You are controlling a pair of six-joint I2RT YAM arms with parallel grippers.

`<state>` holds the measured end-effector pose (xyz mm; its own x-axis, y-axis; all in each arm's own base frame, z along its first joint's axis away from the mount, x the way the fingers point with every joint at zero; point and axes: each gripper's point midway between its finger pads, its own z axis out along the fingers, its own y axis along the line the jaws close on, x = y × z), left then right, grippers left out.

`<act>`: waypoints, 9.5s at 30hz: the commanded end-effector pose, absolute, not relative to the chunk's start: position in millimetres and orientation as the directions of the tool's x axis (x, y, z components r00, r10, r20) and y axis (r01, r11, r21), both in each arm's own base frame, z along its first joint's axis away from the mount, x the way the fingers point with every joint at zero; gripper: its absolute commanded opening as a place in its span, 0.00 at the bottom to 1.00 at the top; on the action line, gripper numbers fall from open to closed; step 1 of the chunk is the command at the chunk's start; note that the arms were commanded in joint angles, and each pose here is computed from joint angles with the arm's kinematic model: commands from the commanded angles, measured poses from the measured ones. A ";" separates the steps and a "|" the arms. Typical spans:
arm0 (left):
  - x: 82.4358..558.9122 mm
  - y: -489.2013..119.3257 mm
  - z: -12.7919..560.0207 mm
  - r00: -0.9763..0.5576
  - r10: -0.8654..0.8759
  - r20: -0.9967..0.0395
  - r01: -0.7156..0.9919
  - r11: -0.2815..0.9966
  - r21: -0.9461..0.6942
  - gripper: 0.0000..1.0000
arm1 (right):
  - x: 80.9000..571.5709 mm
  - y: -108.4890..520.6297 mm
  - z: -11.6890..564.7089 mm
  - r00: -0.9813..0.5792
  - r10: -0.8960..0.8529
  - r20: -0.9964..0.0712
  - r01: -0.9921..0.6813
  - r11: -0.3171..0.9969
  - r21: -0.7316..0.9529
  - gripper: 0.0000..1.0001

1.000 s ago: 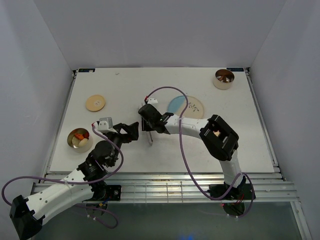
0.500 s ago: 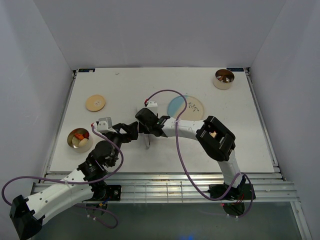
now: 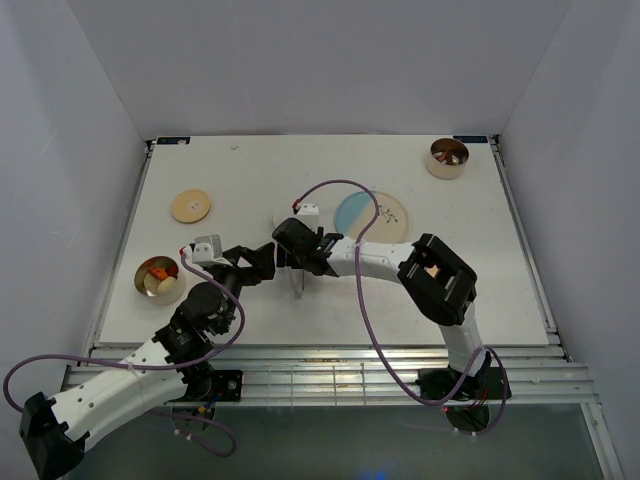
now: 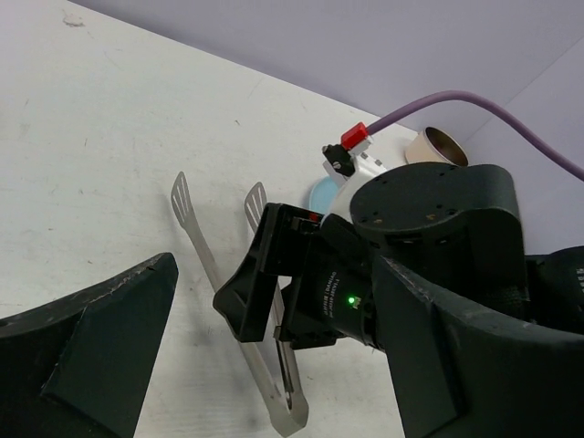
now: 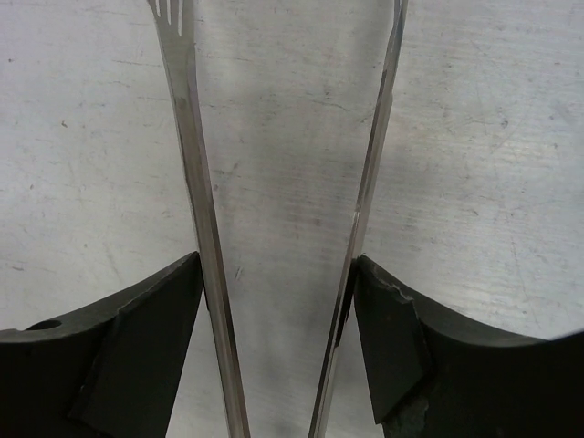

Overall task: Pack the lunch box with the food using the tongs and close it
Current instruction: Place the clamp at the center of the board, then pick up the box lid from the center of the board, then close the box lid on the packing box.

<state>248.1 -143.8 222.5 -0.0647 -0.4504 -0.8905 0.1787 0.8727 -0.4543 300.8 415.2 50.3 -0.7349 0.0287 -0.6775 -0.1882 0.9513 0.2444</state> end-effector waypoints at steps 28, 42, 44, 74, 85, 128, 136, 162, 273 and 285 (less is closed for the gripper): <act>247.8 -143.0 218.4 -0.062 -0.452 -0.890 0.174 0.873 -0.456 0.98 | 286.0 407.8 47.9 -0.736 0.018 -0.677 -0.177 0.960 0.219 0.76; 248.8 -142.4 217.4 -0.061 -0.444 -0.894 0.167 0.878 -0.448 0.98 | 279.1 393.5 73.9 -0.721 -0.003 -0.692 -0.188 0.964 0.191 0.93; 249.3 -141.6 215.9 -0.060 -0.443 -0.895 0.161 0.880 -0.447 0.98 | 279.6 383.9 98.4 -0.691 -0.008 -0.723 -0.206 0.961 0.186 0.93; 258.8 -151.5 195.8 -0.097 -0.366 -0.925 0.144 0.915 -0.377 0.98 | 242.9 17.8 57.4 -0.582 0.597 -0.553 0.438 0.802 0.405 0.56; 259.9 -151.9 195.7 -0.097 -0.359 -0.928 0.141 0.918 -0.370 0.98 | 243.6 2.8 66.5 -0.538 0.606 -0.586 0.484 0.791 0.374 0.56; 259.7 -147.3 195.8 -0.086 -0.359 -0.929 0.126 0.921 -0.368 0.98 | 228.5 -5.2 12.9 -0.525 0.654 -0.545 0.554 0.748 0.365 0.31; 260.2 -148.6 195.5 -0.090 -0.358 -0.929 0.128 0.921 -0.367 0.98 | 236.9 -7.7 25.4 -0.501 0.643 -0.579 0.535 0.756 0.376 0.08; 253.1 -169.9 206.3 -0.123 -0.373 -0.920 0.249 0.886 -0.392 0.98 | 354.8 -31.6 93.9 -0.470 0.578 -0.668 0.293 0.815 0.499 0.08; 252.0 -192.2 208.0 -0.183 -0.318 -0.930 0.325 0.873 -0.363 0.98 | 638.3 -27.1 185.4 -0.284 0.357 -0.890 0.098 0.934 0.343 0.31; 255.3 -188.4 204.2 -0.177 -0.299 -0.938 0.301 0.891 -0.340 0.98 | 659.3 12.4 190.5 -0.251 0.337 -0.908 -0.151 0.912 0.380 0.08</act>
